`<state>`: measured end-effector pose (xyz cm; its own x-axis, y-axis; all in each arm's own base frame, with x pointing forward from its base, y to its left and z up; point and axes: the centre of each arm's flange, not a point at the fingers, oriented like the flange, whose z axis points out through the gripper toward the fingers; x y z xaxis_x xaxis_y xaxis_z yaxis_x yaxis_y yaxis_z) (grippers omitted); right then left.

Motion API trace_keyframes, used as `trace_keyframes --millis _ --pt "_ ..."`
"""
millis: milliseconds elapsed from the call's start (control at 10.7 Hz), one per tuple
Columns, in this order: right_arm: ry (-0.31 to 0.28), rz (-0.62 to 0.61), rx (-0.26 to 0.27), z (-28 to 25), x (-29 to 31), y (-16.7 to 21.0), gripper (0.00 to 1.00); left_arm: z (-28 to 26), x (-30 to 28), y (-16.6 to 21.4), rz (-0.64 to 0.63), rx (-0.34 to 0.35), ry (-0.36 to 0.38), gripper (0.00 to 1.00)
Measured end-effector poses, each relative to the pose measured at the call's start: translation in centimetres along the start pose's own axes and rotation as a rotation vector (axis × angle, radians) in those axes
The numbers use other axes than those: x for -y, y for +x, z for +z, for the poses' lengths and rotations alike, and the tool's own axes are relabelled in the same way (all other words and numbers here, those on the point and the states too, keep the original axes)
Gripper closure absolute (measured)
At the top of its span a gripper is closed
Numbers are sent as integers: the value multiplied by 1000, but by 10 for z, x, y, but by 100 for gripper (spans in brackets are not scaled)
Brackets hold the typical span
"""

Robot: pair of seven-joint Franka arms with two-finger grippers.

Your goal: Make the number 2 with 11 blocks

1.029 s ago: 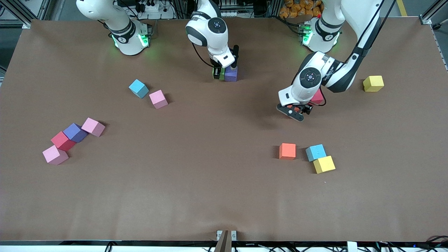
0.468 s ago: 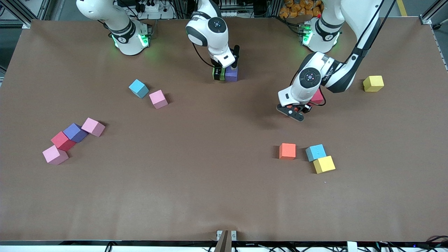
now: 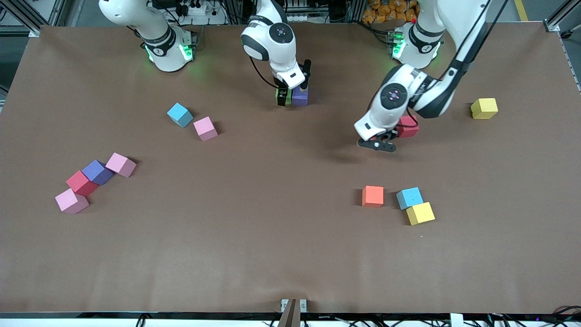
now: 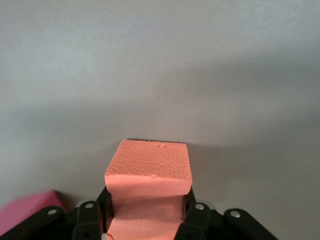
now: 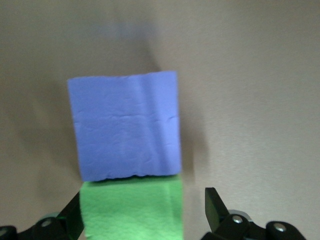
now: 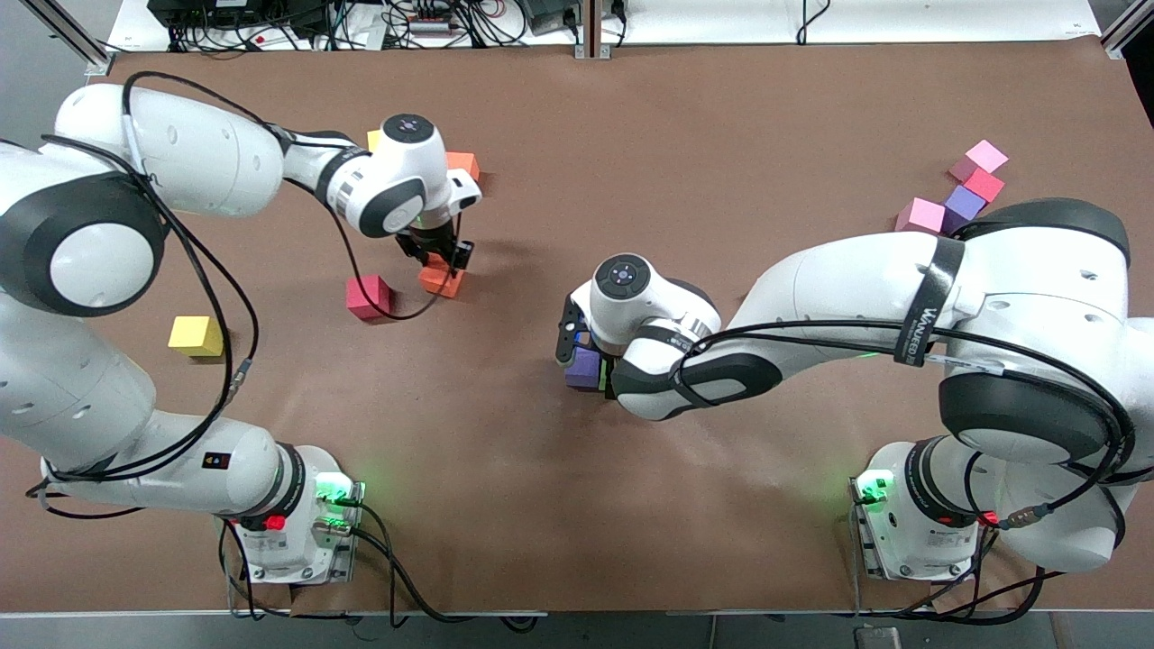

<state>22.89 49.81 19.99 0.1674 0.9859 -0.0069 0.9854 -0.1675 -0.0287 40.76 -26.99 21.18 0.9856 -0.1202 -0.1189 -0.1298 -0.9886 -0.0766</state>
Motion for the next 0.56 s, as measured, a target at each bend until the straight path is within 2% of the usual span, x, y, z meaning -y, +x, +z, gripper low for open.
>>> trace_keyframes --millis 281,561 --pt "23 5 11 -36 -26 -5 0 -7 -40 -20 -252 -7 -16 46" --pt "49 72 10 -82 -74 -28 0 -12 -71 -42 -507 6 -22 46"
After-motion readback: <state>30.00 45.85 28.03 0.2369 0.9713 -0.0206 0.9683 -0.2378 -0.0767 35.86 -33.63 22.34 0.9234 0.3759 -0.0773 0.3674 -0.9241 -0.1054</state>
